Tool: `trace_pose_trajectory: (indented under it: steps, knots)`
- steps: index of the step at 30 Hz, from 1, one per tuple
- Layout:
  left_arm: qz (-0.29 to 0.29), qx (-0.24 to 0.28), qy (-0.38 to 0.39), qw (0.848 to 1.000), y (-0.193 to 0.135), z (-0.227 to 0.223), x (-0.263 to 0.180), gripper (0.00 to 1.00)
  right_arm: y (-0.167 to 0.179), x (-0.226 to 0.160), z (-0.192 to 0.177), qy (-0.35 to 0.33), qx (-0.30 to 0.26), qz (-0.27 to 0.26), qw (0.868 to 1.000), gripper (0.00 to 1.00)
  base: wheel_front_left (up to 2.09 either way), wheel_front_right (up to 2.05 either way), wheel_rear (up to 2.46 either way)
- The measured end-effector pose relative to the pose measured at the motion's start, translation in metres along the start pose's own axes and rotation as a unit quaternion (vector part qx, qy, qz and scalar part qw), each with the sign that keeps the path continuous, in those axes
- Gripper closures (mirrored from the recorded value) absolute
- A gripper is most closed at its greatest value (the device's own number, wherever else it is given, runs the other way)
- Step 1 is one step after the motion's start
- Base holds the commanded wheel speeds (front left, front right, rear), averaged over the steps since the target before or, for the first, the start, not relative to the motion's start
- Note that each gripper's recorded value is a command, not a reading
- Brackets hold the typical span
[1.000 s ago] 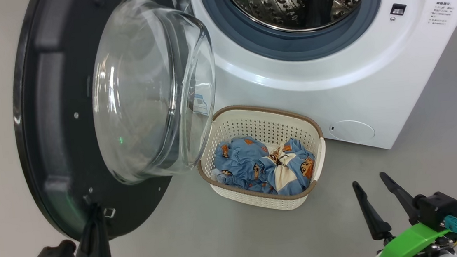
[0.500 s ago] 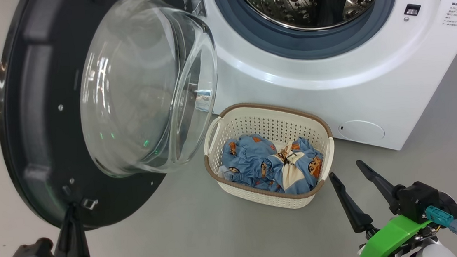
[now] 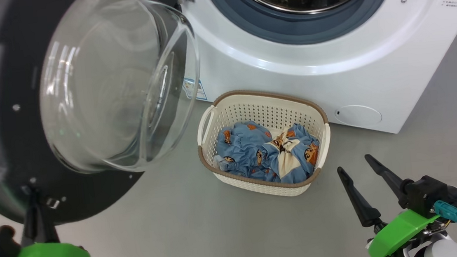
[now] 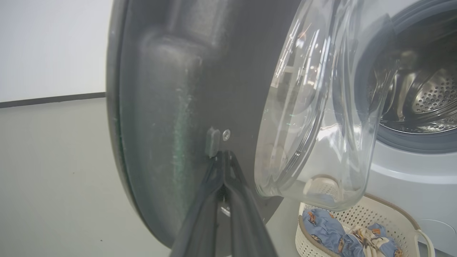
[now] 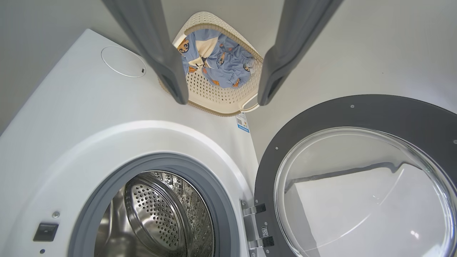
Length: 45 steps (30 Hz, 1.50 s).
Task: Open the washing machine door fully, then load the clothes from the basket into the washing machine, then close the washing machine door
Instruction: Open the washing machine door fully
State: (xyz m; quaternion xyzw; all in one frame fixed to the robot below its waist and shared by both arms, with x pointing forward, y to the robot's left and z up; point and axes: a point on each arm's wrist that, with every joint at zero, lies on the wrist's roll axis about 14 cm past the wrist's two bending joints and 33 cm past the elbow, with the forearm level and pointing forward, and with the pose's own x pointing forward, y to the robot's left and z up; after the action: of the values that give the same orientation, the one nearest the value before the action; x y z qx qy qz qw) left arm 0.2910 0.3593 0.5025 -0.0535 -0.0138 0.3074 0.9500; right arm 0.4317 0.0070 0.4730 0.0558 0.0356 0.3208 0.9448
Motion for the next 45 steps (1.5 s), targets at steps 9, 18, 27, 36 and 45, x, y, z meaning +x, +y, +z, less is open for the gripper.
trace_pose_trajectory:
  steps: [9,18,27,36,45]
  knots:
    - [0.031,0.006,-0.002,1.000,0.018,-0.001,0.015,1.00,-0.022,-0.003,-0.008,0.012,-0.003,-0.025,1.000,0.00,0.00,0.00,0.00]
    - [0.045,0.016,-0.014,0.999,0.027,0.006,0.035,1.00,-0.038,-0.006,-0.014,0.021,-0.001,-0.044,0.999,0.00,0.00,0.00,0.00]
    - [0.064,0.020,-0.015,0.998,0.037,0.006,0.054,1.00,-0.048,-0.010,-0.020,0.031,0.000,-0.056,0.998,0.00,0.00,0.00,0.00]
    - [0.091,0.023,0.001,0.996,0.051,-0.004,0.065,1.00,-0.058,-0.014,-0.025,0.036,0.001,-0.067,0.997,0.00,0.00,0.00,0.00]
    - [0.083,0.029,-0.010,0.996,0.050,0.003,0.071,1.00,-0.063,-0.016,-0.017,0.029,-0.005,-0.076,0.997,0.00,0.00,0.00,0.00]
